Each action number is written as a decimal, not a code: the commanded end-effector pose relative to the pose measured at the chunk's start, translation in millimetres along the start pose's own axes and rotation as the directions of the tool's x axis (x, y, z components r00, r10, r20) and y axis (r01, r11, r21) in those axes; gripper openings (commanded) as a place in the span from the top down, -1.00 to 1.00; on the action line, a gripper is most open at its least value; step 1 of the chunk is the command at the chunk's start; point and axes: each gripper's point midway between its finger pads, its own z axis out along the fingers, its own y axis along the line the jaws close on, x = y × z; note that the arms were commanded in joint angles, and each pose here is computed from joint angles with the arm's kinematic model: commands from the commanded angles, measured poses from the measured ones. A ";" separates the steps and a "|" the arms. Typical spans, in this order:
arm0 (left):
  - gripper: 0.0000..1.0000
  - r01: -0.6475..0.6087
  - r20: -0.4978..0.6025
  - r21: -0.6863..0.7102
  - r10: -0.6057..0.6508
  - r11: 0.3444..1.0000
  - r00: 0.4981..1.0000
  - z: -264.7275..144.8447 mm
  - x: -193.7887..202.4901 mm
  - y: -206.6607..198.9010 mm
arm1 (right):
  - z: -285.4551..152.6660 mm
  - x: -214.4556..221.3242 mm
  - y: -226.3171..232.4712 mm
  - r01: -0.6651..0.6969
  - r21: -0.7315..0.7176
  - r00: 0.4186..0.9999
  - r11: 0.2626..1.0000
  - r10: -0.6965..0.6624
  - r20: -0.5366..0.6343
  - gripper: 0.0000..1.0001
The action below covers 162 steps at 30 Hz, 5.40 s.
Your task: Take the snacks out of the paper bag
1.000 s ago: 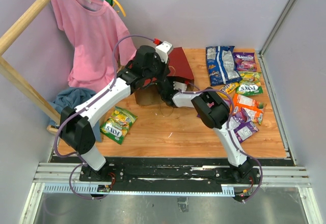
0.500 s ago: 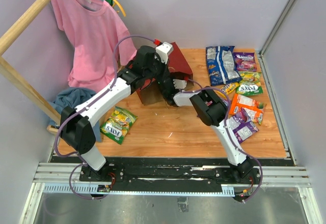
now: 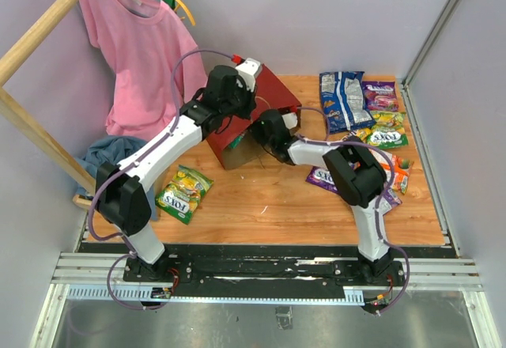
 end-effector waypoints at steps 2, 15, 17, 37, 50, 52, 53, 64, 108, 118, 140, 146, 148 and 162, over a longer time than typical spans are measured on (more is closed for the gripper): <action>0.99 0.012 0.017 -0.077 -0.010 0.997 1.000 6.1 -10.6 19.6 | -60.3 3.6 -24.3 0.113 0.028 0.987 0.993 -0.109 -0.115 0.98; 0.99 0.056 0.057 -0.103 -0.051 0.993 0.997 7.6 -19.2 24.8 | -196.7 -16.2 -81.3 0.244 0.040 0.961 0.969 -0.236 -0.144 0.99; 0.99 0.058 0.071 -0.104 -0.051 0.993 0.996 5.0 -23.9 24.9 | -221.3 -21.3 -94.5 0.306 0.062 0.945 0.950 -0.295 -0.139 0.98; 0.99 0.122 0.087 -0.084 -0.115 0.989 0.990 12.5 -22.2 20.2 | -281.3 -2.1 -168.3 0.256 0.207 0.962 0.944 -0.226 -0.156 0.98; 0.99 0.107 0.035 -0.112 -0.103 0.988 0.994 11.3 -14.9 25.6 | -231.4 111.6 -129.7 0.495 -0.008 0.701 0.869 -0.405 -0.587 0.99; 0.99 0.105 0.037 -0.113 -0.101 0.988 0.994 10.1 -15.9 25.9 | -225.9 119.5 -126.5 0.491 -0.020 0.698 0.871 -0.406 -0.590 0.99; 0.99 0.104 0.038 -0.116 -0.100 0.988 0.994 9.4 -16.5 26.8 | -222.9 122.0 -126.7 0.493 -0.018 0.697 0.870 -0.407 -0.591 0.99; 0.99 0.106 0.045 -0.121 -0.101 0.987 0.994 6.5 -18.3 28.2 | -185.8 138.6 -91.0 0.492 -0.061 0.705 0.868 -0.439 -0.557 0.99; 0.99 0.108 0.061 -0.136 -0.101 0.985 0.993 -4.9 -27.0 39.2 | -178.0 -26.0 -112.4 0.821 -0.124 0.477 0.557 -0.789 -0.386 -0.25; 0.99 0.106 0.054 -0.140 -0.100 0.984 0.994 -5.7 -24.5 39.8 | -130.1 -41.2 -118.4 0.803 -0.104 0.502 0.587 -0.761 -0.411 0.31; 0.99 0.089 0.054 -0.127 -0.083 0.988 0.995 -6.7 -21.1 38.0 | -85.9 -21.8 -126.0 0.752 -0.129 0.533 0.646 -0.712 -0.457 0.89; 0.99 0.085 0.056 -0.136 -0.078 0.987 0.995 -9.4 -21.7 40.5 | -100.7 -30.3 -108.1 0.750 -0.146 0.545 0.645 -0.728 -0.417 0.99; 0.99 0.086 0.061 -0.139 -0.078 0.987 0.995 -12.2 -23.4 41.3 | -114.0 -38.8 -92.4 0.747 -0.165 0.554 0.644 -0.740 -0.381 0.99; 0.99 0.098 0.182 -0.068 -0.084 0.993 0.980 -47.3 -69.3 26.9 | -197.5 -84.8 19.1 0.736 -0.324 0.575 0.595 -0.801 -0.165 0.99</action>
